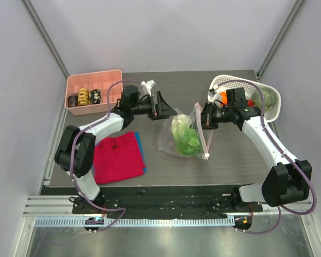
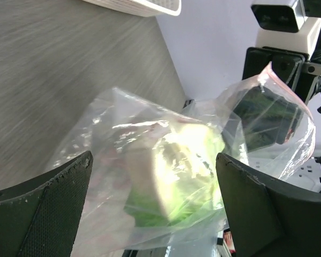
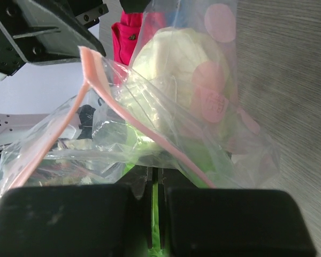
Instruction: Open the zip-top bag and remove the fake food
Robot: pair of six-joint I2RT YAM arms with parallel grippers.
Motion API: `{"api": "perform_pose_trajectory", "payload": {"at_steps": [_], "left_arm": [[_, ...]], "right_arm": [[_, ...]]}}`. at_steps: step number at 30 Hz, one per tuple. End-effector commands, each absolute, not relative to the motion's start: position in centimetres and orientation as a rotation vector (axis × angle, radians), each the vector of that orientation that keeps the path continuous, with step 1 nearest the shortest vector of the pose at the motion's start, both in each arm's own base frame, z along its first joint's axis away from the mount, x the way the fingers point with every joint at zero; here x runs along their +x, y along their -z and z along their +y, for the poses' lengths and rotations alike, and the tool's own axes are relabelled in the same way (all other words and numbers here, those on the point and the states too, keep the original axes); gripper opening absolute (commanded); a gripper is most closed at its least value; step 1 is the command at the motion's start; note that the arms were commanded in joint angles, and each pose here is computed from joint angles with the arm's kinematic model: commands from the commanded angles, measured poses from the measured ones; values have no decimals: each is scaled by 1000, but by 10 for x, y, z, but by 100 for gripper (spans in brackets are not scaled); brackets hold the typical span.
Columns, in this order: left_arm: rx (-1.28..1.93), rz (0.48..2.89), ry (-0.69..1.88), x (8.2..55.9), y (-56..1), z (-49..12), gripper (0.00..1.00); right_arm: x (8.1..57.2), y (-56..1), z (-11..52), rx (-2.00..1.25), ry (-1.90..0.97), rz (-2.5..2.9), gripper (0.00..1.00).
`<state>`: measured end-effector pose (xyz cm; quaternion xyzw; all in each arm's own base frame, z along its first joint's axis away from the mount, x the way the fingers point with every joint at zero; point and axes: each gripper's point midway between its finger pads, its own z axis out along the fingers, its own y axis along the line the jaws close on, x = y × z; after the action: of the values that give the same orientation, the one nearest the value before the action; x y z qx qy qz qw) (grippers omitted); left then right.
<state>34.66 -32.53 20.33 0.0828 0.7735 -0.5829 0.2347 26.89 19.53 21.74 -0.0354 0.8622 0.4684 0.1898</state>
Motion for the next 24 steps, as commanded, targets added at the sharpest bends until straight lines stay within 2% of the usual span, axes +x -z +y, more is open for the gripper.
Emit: {"api": "perform_pose_trajectory", "payload": {"at_steps": [1, 2, 6, 7, 8, 9, 11, 13, 16, 19, 20, 21, 23, 24], "left_arm": [[251, 2098, 1600, 356, -213, -338, 93], [253, 2095, 1623, 354, -214, -341, 92], [243, 2088, 1636, 357, -212, -345, 72], [218, 2131, 1617, 356, -203, -343, 72], [213, 2154, 1598, 357, -197, -343, 73], [229, 2159, 1567, 360, -193, -342, 84], [214, 2202, 1516, 361, -184, -338, 92], [223, 2201, 1504, 362, -182, -338, 96], [235, 2192, 1541, 360, -183, -344, 93], [218, 2197, 1623, 355, -181, -353, 84], [238, 2130, 1665, 357, -193, -358, 81], [227, 2121, 1697, 356, -195, -359, 71], [194, 2116, 1764, 350, -198, -361, 65], [199, 2094, 1775, 350, -202, -360, 52]], "right_arm": [[268, -242, 202, -206, -1362, 2336, 1], [267, -243, 203, -212, -1367, 2334, 1], [264, -246, 206, -232, -1384, 2326, 1], [263, -245, 207, -237, -1385, 2327, 1], [262, -246, 207, -240, -1383, 2326, 1], [262, -245, 207, -246, -1382, 2325, 1], [260, -246, 208, -252, -1385, 2324, 1], [259, -245, 208, -256, -1389, 2326, 1], [256, -245, 209, -264, -1389, 2329, 1], [254, -244, 210, -275, -1389, 2331, 1], [254, -243, 210, -280, -1387, 2330, 1], [255, -243, 209, -278, -1382, 2330, 1], [255, -241, 209, -278, -1373, 2335, 1], [256, -241, 209, -280, -1372, 2334, 1]]}}
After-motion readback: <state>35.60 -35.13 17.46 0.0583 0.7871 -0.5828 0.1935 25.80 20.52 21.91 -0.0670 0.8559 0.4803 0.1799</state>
